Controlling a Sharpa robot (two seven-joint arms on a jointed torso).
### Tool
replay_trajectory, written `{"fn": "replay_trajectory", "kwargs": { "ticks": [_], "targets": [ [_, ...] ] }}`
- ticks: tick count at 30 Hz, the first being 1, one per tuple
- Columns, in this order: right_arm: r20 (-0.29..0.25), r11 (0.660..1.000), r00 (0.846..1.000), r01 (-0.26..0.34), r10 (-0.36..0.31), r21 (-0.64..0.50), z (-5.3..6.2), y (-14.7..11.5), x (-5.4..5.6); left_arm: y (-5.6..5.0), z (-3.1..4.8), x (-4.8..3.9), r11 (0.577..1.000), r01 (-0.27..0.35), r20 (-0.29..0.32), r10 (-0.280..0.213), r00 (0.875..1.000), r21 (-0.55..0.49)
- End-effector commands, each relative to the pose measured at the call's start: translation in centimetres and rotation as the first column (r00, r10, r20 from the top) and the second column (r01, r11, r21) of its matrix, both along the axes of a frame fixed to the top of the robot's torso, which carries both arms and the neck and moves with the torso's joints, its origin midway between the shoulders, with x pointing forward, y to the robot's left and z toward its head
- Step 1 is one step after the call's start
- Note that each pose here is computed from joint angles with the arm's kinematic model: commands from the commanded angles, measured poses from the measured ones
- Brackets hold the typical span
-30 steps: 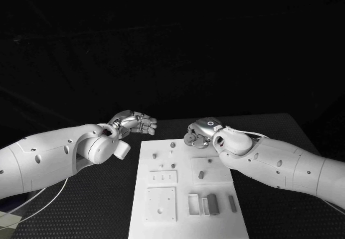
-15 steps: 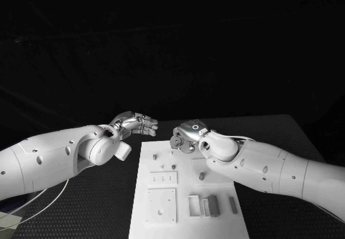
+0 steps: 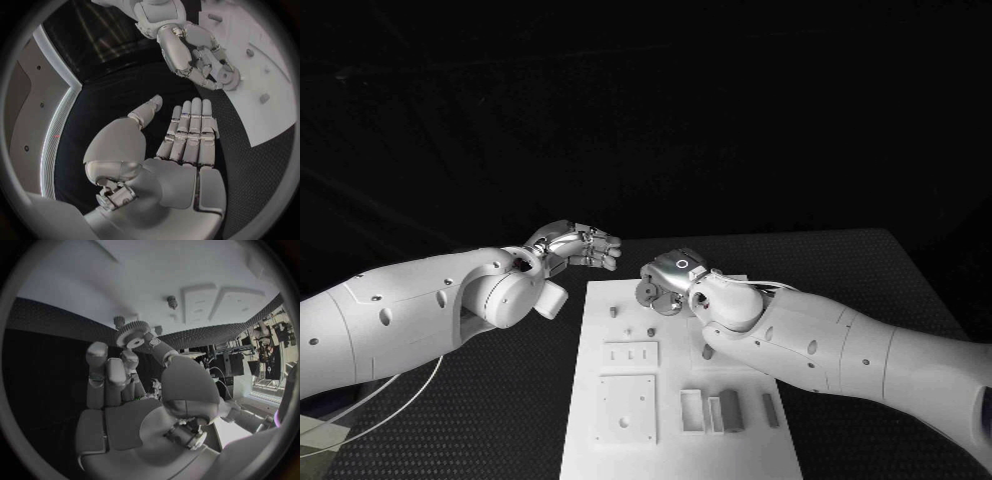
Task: Assemble the parts on the task board
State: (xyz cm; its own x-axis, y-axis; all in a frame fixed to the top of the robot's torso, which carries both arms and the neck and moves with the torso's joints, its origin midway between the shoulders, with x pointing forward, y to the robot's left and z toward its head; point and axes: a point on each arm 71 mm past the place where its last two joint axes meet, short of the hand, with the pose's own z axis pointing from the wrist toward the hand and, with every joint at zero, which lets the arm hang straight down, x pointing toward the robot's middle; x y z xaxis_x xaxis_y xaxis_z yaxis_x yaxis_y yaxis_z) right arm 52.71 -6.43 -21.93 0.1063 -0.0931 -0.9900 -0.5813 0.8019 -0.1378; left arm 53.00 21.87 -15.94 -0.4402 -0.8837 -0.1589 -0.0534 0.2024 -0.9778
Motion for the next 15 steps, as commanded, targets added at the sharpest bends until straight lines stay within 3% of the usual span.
{"fn": "replay_trajectory", "kwargs": {
  "ticks": [1, 15],
  "targets": [
    [-0.001, 1.000, 1.000, -0.009, 0.009, -0.008, -0.14, 0.23, -0.05, -0.21, 0.25, 0.01, 1.000, 0.004, 0.017, -0.004, 1.000, -0.005],
    [-0.025, 1.000, 1.000, -0.015, 0.014, -0.022, -1.00, 0.93, -0.12, -0.43, 0.25, 0.04, 1.000, 0.010, 0.016, -0.010, 1.000, -0.005]
  ]
}}
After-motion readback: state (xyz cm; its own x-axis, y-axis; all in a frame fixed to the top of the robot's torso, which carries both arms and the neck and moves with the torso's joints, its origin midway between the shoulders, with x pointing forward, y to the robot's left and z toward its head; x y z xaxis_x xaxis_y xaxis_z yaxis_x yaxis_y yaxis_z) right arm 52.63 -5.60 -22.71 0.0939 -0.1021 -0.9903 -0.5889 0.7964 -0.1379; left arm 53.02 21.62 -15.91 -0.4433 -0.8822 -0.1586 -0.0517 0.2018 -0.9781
